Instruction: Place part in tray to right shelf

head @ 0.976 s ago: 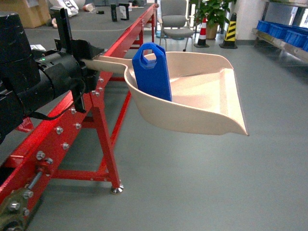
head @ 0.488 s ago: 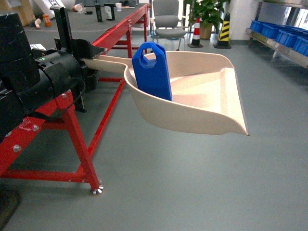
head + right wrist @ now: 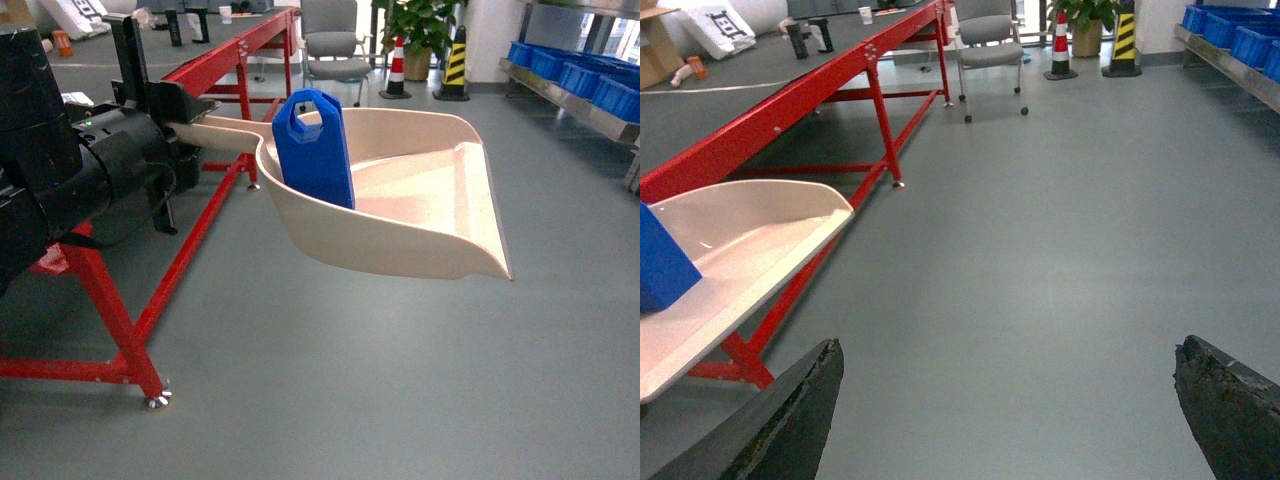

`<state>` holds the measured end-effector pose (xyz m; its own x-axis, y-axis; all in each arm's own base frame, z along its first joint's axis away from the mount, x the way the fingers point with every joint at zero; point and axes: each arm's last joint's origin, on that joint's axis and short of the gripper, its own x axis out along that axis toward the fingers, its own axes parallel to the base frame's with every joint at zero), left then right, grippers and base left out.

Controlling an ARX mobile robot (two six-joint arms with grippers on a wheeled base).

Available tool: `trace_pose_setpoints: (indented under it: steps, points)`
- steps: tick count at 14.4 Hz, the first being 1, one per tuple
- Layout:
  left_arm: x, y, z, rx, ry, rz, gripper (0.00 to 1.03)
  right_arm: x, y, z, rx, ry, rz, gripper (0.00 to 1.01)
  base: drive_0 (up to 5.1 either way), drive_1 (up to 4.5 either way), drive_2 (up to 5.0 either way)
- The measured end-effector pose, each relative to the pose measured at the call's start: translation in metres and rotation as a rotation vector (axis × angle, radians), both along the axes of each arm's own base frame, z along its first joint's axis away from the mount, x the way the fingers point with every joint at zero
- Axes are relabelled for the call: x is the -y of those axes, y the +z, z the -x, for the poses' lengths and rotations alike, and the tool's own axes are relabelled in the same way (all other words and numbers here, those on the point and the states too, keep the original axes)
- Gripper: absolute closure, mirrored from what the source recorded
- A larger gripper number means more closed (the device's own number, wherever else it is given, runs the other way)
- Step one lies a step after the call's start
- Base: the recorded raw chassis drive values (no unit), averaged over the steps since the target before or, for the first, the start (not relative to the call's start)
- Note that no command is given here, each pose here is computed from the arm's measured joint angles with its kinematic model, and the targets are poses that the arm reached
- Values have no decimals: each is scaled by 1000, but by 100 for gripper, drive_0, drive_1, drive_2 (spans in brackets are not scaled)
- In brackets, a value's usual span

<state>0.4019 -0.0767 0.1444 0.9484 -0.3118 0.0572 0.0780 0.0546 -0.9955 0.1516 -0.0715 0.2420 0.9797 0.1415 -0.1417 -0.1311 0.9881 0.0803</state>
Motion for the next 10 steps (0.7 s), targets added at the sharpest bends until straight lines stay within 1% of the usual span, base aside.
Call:
trace_pose_setpoints:
  steps: [8, 9, 10]
  points:
    - [1, 0, 0, -4, -4, 0, 90, 0, 0, 0, -2, -1, -1, 3, 495, -250, -250]
    - [4, 0, 1, 3, -11, 1, 90, 0, 0, 0, -3, -5, -2, 3, 494, -251, -251]
    - [7, 0, 2, 1, -31, 1, 90, 0, 0, 0, -1, -5, 0, 3, 494, -251, -251]
